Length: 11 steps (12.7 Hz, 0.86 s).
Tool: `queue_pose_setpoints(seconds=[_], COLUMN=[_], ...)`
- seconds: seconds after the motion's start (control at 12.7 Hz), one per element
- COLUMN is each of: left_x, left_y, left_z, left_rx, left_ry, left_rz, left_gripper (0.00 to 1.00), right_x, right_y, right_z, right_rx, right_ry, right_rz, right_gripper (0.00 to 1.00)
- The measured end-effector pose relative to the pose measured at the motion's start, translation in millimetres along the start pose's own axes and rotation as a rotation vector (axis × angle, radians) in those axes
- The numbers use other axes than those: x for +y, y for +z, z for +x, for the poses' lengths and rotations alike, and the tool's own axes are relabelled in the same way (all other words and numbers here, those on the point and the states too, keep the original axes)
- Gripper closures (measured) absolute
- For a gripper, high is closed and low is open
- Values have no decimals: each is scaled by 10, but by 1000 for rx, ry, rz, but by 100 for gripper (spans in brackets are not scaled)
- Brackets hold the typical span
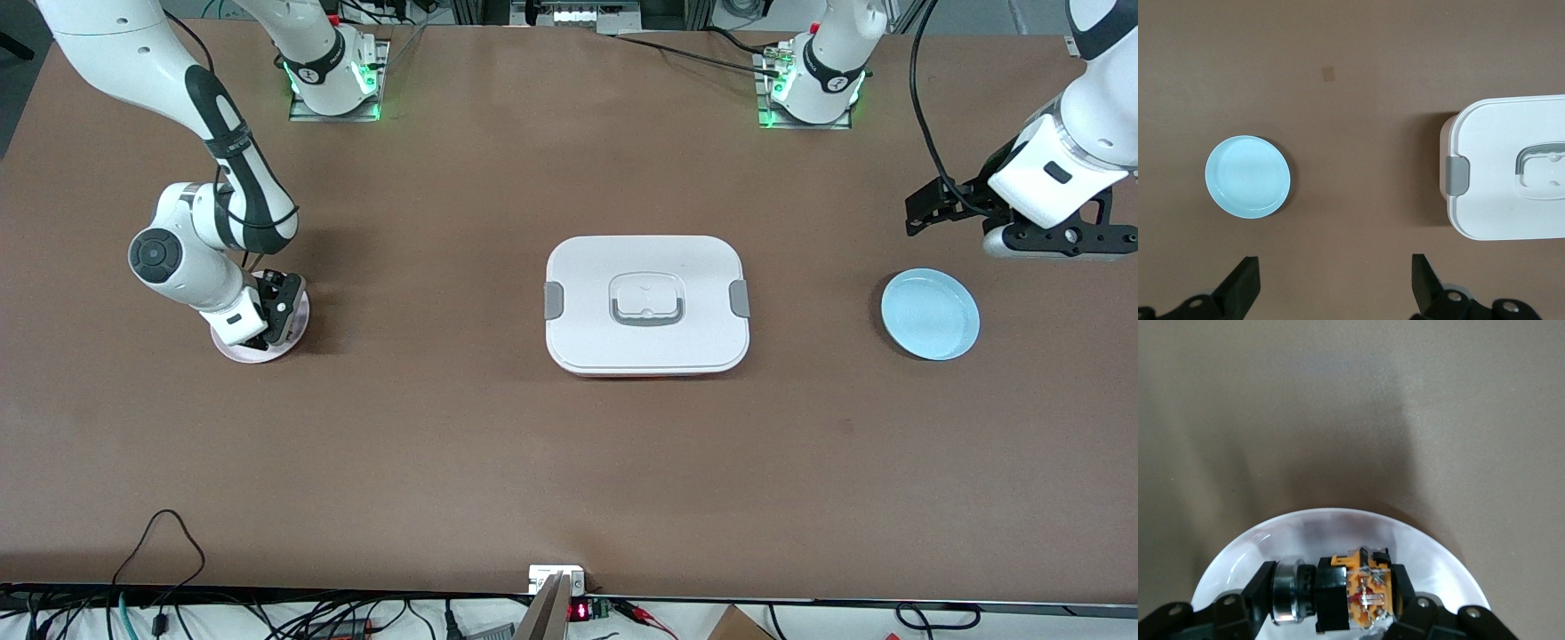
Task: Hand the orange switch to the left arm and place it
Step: 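Close the right gripper on the orange switch, then lift the orange switch with the right gripper over the white box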
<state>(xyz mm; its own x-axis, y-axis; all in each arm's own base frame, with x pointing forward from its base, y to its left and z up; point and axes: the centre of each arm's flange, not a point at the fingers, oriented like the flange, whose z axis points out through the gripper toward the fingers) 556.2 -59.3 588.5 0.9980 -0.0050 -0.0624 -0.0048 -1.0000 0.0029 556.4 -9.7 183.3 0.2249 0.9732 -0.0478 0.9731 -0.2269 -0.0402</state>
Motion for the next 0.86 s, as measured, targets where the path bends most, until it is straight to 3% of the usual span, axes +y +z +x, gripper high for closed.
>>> queue_pose_setpoints(seconds=[0.16, 0.31, 0.63, 0.86], left_x=[0, 1, -2, 16], left_y=[-1, -3, -4, 8], left_z=[0, 0, 0, -12], left_rx=[0, 1, 1, -14], left_ry=[0, 0, -1, -4], left_rz=[0, 0, 0, -25], left_gripper=[0, 0, 0, 0], right_x=[-2, 28, 119, 53], right_y=[-24, -145, -759, -1108], right_z=[102, 325, 1180, 1745], right_rx=[9, 50, 231, 362], right_ry=[-15, -9, 3, 26], right_rz=[-5, 9, 118, 157], right_gripper=[26, 26, 26, 26])
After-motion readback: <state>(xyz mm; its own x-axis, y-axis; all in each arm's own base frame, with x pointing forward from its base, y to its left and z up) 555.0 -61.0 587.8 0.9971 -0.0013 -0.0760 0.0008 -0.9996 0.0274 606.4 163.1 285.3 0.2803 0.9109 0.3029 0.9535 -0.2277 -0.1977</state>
